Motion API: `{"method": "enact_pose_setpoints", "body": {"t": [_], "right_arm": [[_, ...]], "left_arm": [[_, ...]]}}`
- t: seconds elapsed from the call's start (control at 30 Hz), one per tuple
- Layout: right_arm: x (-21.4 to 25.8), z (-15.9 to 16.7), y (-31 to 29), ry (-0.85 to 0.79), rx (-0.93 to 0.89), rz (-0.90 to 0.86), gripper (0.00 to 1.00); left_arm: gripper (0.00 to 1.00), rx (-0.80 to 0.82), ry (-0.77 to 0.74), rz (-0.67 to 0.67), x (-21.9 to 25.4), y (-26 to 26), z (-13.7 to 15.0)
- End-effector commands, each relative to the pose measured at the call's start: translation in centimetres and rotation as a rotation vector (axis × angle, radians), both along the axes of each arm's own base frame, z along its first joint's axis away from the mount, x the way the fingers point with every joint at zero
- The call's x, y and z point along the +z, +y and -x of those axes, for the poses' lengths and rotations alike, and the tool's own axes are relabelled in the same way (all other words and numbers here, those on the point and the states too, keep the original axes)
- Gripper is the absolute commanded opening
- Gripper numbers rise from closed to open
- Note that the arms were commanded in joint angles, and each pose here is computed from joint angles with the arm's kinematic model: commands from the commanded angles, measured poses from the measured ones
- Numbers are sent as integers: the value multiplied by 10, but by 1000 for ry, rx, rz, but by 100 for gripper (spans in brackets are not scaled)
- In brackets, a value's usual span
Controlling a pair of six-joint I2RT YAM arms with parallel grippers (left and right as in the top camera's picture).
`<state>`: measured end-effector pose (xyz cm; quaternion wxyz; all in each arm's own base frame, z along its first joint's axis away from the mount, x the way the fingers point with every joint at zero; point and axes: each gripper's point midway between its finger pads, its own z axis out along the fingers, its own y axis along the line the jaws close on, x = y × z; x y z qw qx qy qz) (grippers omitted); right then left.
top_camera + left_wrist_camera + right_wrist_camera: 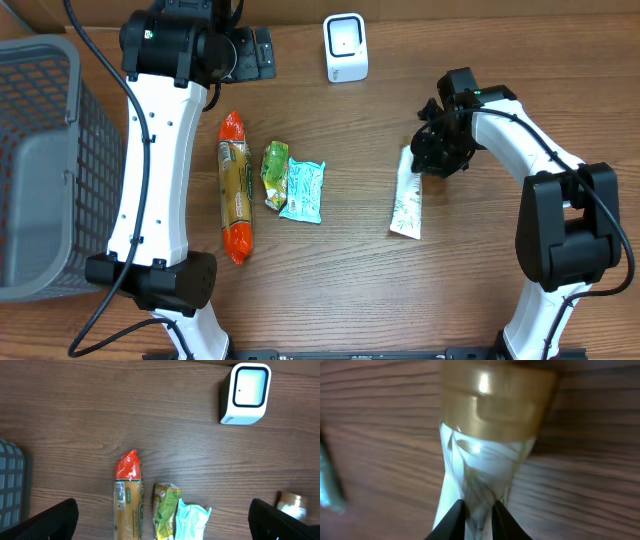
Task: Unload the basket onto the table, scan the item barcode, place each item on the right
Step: 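Lift the tube with the right gripper and rotate it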
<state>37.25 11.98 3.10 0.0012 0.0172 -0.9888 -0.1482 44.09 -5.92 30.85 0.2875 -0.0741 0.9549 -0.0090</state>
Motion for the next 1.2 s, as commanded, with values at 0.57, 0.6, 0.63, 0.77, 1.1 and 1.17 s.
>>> {"method": "enact_pose_setpoints", "body": {"t": [0.57, 0.6, 0.63, 0.77, 1.1, 1.17], "right_arm": [[-16, 5, -42, 26, -150, 65, 5], [-15, 6, -37, 31, -147, 42, 4], [-14, 6, -34, 34, -145, 27, 4], [2, 11, 6, 46, -56, -220, 4], [56, 42, 68, -71, 289, -772, 4], [41, 46, 65, -68, 279, -752, 4]], "left_arm": [[100, 5, 0, -15, -1, 4, -1], [100, 5, 0, -15, -1, 4, -1], [100, 5, 0, -15, -1, 4, -1], [100, 5, 0, -15, -1, 4, -1], [100, 5, 0, -15, -1, 4, -1], [99, 5, 0, -15, -1, 4, -1]]}}
